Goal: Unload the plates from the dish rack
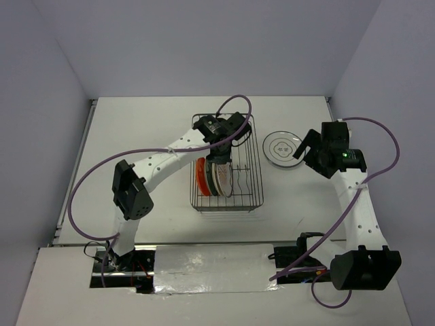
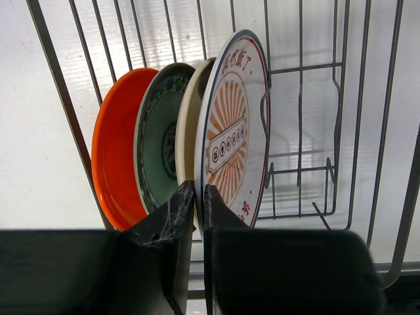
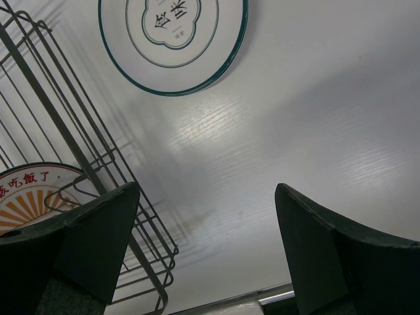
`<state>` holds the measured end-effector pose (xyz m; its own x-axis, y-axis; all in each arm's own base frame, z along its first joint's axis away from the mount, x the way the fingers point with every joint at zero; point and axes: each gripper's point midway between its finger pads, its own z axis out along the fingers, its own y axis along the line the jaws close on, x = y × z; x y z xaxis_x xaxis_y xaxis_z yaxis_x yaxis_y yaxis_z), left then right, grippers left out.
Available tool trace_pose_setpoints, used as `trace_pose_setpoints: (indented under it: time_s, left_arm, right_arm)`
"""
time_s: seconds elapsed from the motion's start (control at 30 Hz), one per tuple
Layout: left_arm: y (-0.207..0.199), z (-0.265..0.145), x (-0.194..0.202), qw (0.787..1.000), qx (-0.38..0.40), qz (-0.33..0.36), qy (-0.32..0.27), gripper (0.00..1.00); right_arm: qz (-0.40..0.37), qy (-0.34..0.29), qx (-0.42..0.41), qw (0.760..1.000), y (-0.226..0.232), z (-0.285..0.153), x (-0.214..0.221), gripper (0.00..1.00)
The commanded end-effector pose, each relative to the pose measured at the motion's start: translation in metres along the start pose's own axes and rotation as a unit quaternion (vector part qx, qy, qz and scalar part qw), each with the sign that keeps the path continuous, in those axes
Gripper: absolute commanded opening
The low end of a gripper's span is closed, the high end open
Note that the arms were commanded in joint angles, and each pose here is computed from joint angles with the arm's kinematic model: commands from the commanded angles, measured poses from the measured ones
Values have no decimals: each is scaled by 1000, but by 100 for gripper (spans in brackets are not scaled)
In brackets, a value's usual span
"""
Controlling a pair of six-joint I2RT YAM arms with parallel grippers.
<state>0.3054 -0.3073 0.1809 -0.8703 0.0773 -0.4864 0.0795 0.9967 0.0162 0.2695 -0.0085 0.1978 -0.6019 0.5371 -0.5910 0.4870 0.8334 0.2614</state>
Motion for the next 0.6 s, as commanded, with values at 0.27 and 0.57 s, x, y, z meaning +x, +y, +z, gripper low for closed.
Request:
trace_pose_setpoints:
  time_s: [0.27,0.57]
  left_arm:
    - [-20,5,11,1000,16,1,17,0]
    - [1,-41,-26,998,-11,-42,-50,0]
  right_arm:
    - [-6,-14,-22,1000,7,-15,-6,91]
    - [-1,-4,-45,999,15,-16,-1,91]
